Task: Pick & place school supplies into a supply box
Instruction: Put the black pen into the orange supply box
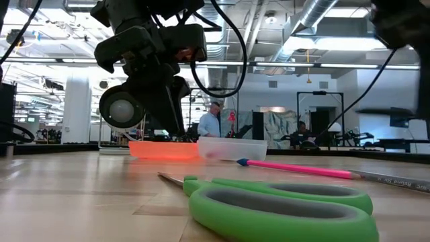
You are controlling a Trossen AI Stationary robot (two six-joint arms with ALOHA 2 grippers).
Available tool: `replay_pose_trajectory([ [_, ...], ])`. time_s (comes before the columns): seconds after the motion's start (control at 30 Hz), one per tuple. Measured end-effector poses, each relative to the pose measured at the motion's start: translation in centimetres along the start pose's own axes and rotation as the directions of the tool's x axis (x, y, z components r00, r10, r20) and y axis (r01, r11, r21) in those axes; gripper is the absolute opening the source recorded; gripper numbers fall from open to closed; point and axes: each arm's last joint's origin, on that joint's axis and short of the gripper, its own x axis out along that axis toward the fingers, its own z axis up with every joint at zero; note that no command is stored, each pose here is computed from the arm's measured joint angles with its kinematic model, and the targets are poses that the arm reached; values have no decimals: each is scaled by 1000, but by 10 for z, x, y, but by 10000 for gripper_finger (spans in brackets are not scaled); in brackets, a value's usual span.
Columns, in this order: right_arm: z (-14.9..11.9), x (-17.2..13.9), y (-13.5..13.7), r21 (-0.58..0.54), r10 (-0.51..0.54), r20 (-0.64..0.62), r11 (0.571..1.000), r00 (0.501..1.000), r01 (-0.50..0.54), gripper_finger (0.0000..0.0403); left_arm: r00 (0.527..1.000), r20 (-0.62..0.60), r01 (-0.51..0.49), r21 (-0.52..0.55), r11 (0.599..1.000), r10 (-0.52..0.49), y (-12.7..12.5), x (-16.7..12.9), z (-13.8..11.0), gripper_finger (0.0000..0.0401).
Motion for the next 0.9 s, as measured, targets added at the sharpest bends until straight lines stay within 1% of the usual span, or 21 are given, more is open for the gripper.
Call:
replay_pose_trajectory([
  [0.2,26,-16,4,-27,72,83,997,994,-70,1,1000,-3,-2,-16,1000,2,0,0,0,141],
  [0.37,59,-20,7,-56,84,151,996,985,-76,1,1000,-7,-3,-38,999,3,0,0,-1,141],
  [0.5,95,-18,7,-44,65,197,997,978,-57,1,1000,-19,-5,-50,999,4,0,-2,-2,141],
  [0.6,124,-16,8,-30,71,236,997,969,-66,1,1000,-18,-12,-55,998,11,0,-7,-2,141],
  [0.73,163,-15,10,-45,125,293,992,948,-117,1,999,5,-38,-56,998,38,1,-20,0,141],
  [0.9,205,-9,11,-102,209,317,977,925,-186,2,994,31,-98,-63,993,100,3,-42,0,141],
])
